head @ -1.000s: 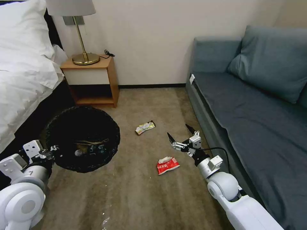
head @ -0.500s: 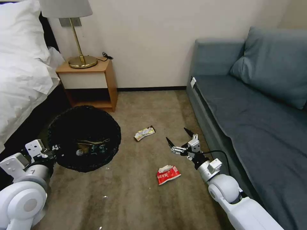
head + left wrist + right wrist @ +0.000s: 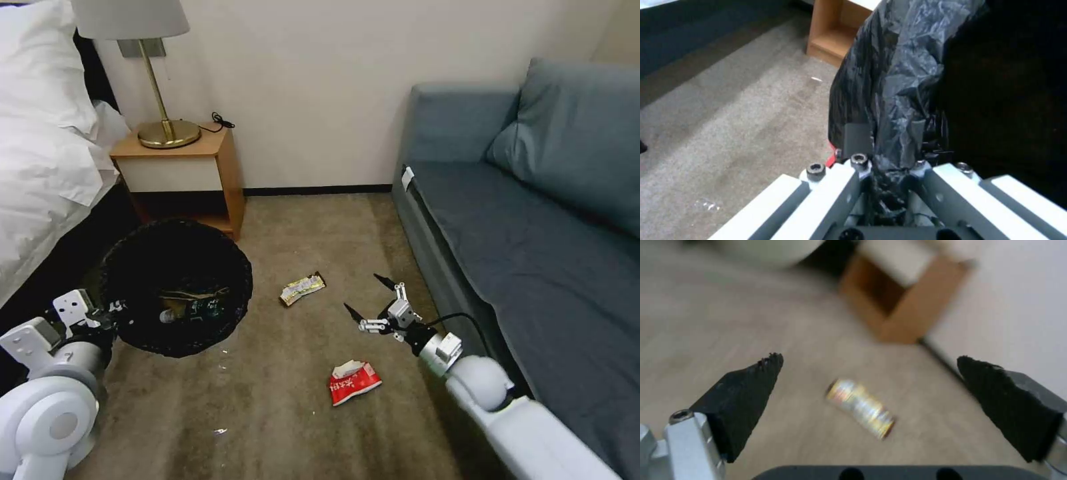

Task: Pick up the trash bin, then pick up the garbage on the floor and place it into the trash bin.

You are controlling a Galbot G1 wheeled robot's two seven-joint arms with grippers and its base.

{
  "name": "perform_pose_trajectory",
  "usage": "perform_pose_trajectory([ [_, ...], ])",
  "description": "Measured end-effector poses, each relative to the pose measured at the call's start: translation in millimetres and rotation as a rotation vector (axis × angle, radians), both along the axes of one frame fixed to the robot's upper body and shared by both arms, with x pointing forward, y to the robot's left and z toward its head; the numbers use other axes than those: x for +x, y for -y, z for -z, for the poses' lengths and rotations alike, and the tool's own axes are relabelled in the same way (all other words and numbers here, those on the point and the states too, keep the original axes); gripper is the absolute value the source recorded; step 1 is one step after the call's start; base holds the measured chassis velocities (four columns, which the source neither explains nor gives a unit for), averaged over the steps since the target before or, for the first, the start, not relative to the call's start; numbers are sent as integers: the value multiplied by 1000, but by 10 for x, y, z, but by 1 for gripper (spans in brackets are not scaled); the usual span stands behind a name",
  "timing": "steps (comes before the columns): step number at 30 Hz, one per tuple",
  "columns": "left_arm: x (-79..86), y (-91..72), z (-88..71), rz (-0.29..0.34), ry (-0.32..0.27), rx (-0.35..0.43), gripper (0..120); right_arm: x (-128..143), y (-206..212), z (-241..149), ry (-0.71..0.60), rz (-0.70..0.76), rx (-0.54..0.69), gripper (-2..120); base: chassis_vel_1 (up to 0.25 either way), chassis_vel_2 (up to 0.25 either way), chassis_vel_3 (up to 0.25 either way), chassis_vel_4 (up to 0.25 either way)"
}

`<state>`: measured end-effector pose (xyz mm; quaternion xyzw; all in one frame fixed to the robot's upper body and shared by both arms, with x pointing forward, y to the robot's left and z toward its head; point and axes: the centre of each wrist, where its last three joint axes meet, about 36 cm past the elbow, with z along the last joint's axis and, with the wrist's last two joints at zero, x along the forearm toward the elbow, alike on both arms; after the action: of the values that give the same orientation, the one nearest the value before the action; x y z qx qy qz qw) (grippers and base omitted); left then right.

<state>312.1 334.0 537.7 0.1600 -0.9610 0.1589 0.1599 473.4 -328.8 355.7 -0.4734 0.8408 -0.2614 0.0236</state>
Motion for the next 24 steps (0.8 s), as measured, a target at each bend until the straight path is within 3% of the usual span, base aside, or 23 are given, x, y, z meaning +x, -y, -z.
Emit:
perform_pose_trajectory([
  [1,0,0,0,0,0,0,0,0,0,0,0,0,0,100,0,0,0,0],
  [3,0,10,5,4,3,-1,0,331,151,-83,-32,-140,-152,100,0,0,0,0],
  [4,0,10,5,4,3,-1,0,331,151,-83,-32,-140,-152,100,0,0,0,0],
  [5,-2,21,14,6,6,-4,0,614,155,-155,-42,-252,-277,100,0,0,0,0],
  [7,-4,26,18,5,7,-6,0,718,145,-159,-58,-305,-336,100,0,0,0,0],
  [8,-12,40,25,3,10,-9,0,921,86,-70,-91,-424,-482,100,0,0,0,0],
  [10,-24,56,30,2,13,-11,0,1032,26,21,-103,-481,-543,100,0,0,0,0],
  [17,-49,91,68,3,15,-15,0,1127,-385,326,-202,-640,-623,100,0,0,0,0],
  [24,-21,122,127,3,11,-20,0,1214,-763,590,-225,-703,-652,100,0,0,0,0],
])
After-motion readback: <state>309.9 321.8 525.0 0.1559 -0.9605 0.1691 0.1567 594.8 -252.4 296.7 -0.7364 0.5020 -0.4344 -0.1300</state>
